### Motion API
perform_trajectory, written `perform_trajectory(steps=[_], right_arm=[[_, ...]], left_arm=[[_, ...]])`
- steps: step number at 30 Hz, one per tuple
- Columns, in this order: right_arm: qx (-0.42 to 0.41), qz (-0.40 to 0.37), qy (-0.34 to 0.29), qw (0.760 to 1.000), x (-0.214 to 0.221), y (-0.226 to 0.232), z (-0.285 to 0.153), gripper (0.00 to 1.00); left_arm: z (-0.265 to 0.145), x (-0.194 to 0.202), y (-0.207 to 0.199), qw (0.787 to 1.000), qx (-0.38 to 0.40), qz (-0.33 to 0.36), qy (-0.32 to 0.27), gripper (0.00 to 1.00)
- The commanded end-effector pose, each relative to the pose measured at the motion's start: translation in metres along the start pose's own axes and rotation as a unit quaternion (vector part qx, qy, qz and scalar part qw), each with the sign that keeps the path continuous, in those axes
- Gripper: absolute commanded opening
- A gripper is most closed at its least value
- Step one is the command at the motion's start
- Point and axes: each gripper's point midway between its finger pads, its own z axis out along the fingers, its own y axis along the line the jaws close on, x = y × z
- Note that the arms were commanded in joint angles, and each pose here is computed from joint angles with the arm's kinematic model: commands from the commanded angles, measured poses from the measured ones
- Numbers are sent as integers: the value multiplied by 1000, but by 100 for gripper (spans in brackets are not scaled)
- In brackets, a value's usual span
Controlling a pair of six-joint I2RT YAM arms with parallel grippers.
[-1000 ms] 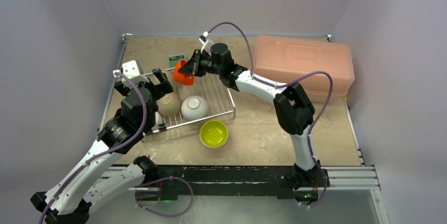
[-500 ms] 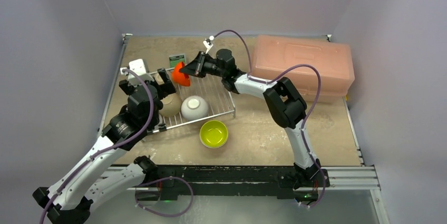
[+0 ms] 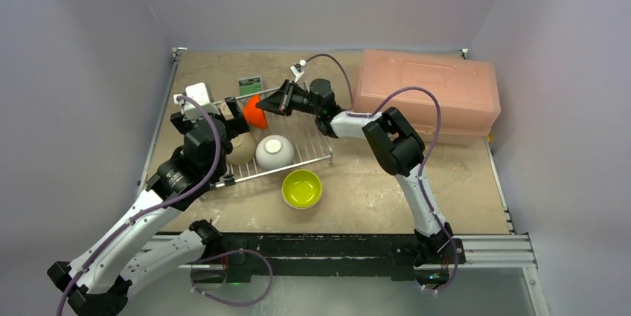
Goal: Load the bowls into the dish rack
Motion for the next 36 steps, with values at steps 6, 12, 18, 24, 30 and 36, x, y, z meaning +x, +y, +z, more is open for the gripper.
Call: perform_trajectory(steps=[6, 12, 18, 24, 30, 36], right_arm=[[-35, -6, -20, 999, -15, 7, -19, 0], [7, -4, -33, 999, -26, -15, -29, 20], [59, -29, -52, 996, -38, -28, -36, 30], [118, -77, -79, 987, -54, -30, -43, 35], [178, -119, -135, 968, -78, -31, -59, 38], [215, -153, -162, 951, -88, -25, -66, 40]], left_arm=[[-1, -12, -2, 1000, -1, -22, -11, 95], [0, -11, -3, 1000, -2, -20, -9, 95], [1, -11, -4, 1000, -1, -18, -9, 95], [1, -11, -2, 1000, -7, -14, -10, 95], [1, -11, -2, 1000, -7, -13, -9, 95], [2, -10, -3, 1000, -8, -12, -8, 95]])
